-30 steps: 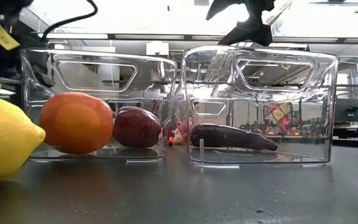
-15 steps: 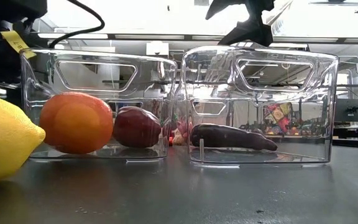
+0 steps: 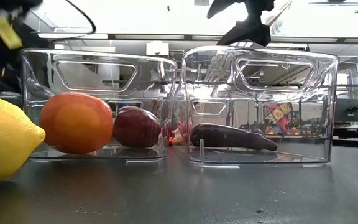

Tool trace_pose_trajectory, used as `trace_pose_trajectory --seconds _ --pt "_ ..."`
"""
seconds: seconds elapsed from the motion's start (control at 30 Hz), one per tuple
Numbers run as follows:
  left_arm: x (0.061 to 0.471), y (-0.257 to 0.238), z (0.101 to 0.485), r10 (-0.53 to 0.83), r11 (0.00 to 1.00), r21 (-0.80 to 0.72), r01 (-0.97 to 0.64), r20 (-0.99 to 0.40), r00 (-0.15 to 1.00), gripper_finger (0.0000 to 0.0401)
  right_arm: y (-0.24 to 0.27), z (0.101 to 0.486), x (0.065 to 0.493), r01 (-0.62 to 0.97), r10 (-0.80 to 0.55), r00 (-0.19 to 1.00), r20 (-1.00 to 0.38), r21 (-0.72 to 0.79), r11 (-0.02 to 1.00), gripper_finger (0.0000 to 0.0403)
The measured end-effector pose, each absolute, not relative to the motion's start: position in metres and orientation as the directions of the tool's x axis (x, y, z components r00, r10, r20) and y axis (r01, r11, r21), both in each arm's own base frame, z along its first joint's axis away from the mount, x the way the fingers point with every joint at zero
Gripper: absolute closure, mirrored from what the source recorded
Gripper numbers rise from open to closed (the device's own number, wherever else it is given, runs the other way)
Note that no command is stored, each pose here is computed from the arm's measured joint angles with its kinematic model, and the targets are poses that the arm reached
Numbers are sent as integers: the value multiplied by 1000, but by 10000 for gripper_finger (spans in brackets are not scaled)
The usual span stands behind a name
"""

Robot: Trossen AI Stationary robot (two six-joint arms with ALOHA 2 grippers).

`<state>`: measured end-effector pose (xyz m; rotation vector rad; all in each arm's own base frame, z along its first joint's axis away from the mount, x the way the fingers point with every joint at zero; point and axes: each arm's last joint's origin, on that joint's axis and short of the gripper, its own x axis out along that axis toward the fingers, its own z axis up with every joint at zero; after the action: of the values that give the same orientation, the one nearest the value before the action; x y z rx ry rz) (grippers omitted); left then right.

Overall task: Sort produce into baskets
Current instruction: Put the corn into the right transparent bin

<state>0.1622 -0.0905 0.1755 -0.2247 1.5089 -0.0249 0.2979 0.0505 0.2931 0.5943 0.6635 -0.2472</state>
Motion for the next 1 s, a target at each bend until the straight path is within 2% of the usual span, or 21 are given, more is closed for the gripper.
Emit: trace_pose_trajectory --seconds 0.1,0.27,0.37,0.53,0.8,1.0 --pt "156 -93 198 -183 972 -186 -141 -982 37 255 50 297 295 369 -20 774 -632 426 826 130" --pt "149 -93 249 -212 959 -226 -169 -972 100 249 47 310 285 355 -55 802 -595 402 844 130" --pt "152 -92 280 -210 953 -252 -169 -949 235 250 44 323 275 360 -100 828 -551 387 849 130" --pt "175 -90 313 -84 970 -178 -167 -885 459 250 39 340 260 386 -174 857 -484 382 840 130" --pt "269 -88 304 -39 969 -197 -151 -722 691 250 34 351 249 435 -270 862 -428 351 829 130" --pt "331 -80 271 -51 940 -287 -183 -651 757 249 31 352 248 503 -364 839 -404 324 801 130"
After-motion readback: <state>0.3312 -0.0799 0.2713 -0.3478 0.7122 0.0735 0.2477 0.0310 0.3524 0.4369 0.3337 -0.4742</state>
